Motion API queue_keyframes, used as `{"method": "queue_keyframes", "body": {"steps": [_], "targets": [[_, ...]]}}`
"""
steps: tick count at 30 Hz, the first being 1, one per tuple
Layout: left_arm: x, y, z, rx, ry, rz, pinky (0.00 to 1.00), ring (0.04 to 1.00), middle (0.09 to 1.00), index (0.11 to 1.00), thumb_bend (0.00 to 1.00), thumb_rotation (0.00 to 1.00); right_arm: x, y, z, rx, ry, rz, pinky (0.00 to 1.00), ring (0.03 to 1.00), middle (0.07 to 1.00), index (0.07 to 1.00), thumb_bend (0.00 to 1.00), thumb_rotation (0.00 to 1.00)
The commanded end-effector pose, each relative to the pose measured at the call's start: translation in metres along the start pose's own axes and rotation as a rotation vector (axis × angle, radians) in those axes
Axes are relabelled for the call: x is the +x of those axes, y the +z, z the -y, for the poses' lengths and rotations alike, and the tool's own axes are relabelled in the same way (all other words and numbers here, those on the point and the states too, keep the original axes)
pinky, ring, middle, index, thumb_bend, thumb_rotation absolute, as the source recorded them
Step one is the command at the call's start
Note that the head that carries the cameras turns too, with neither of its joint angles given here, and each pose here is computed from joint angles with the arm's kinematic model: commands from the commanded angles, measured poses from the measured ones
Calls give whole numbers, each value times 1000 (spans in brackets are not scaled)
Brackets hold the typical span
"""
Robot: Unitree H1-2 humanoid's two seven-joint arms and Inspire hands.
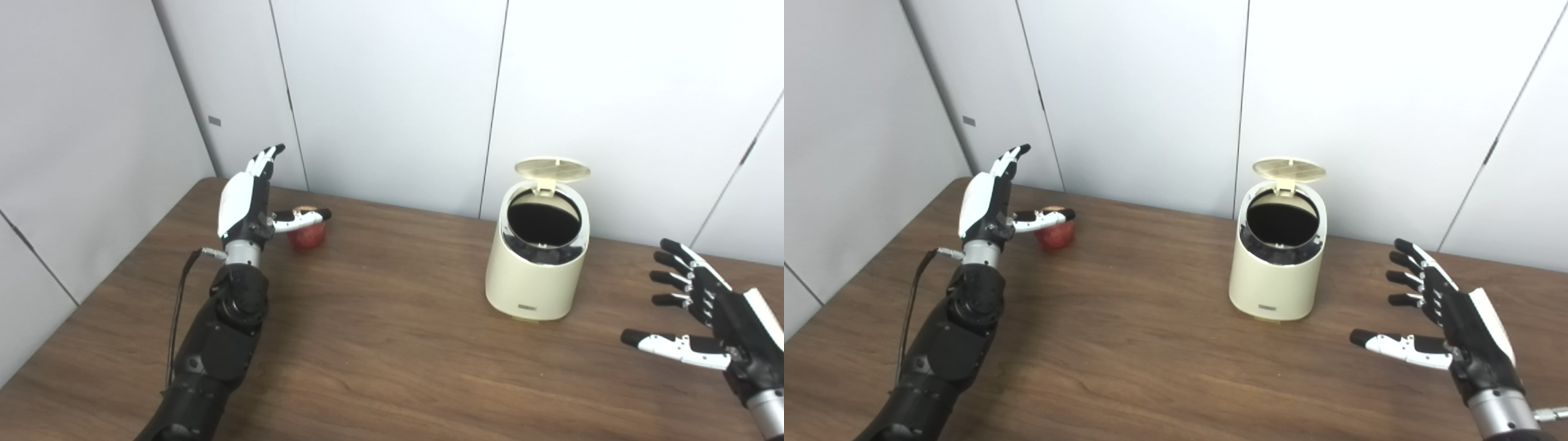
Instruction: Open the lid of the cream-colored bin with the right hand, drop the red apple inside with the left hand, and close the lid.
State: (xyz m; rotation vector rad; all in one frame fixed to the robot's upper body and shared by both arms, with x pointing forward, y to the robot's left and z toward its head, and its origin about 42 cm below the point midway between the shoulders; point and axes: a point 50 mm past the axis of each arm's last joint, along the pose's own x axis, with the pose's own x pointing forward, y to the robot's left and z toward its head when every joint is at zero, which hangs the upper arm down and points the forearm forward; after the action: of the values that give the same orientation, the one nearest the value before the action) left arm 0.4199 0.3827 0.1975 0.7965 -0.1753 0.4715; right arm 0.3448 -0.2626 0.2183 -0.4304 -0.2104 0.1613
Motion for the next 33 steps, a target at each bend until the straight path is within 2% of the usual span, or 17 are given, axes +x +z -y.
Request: {"method": "queue_keyframes", "body": {"steps": [1,3,6,12,18,21,23,33], "targets": [[21,17,-17,1,80,69,878,1000,971,943,975,205,3,16,8,-18,-10,56,698,829,891,909,715,0],[22,15,-14,2,75,60,876,1000,974,942,970,193,2,17,9,-22,-9,55,689,826,890,909,717,0],[21,11,-11,7,66,37,927,1000,978,947,961,194,0,18,9,-27,-8,52,690,825,889,908,712,0],[21,4,-4,41,76,32,831,980,938,927,971,210,-2,19,10,-27,-6,49,703,832,892,913,704,0],[19,-2,3,46,52,2,825,976,932,923,975,222,-4,21,10,-20,-4,48,710,832,891,909,697,0],[18,-5,6,40,27,-20,728,928,923,918,978,233,-4,21,11,-24,-5,46,711,831,891,910,690,0],[17,-7,8,35,13,-33,698,910,921,923,975,239,-5,21,11,-23,-7,50,706,829,888,908,689,0],[13,-20,17,53,-19,-56,611,805,871,891,964,238,-6,23,12,-21,-13,48,705,822,883,902,675,0]]}}
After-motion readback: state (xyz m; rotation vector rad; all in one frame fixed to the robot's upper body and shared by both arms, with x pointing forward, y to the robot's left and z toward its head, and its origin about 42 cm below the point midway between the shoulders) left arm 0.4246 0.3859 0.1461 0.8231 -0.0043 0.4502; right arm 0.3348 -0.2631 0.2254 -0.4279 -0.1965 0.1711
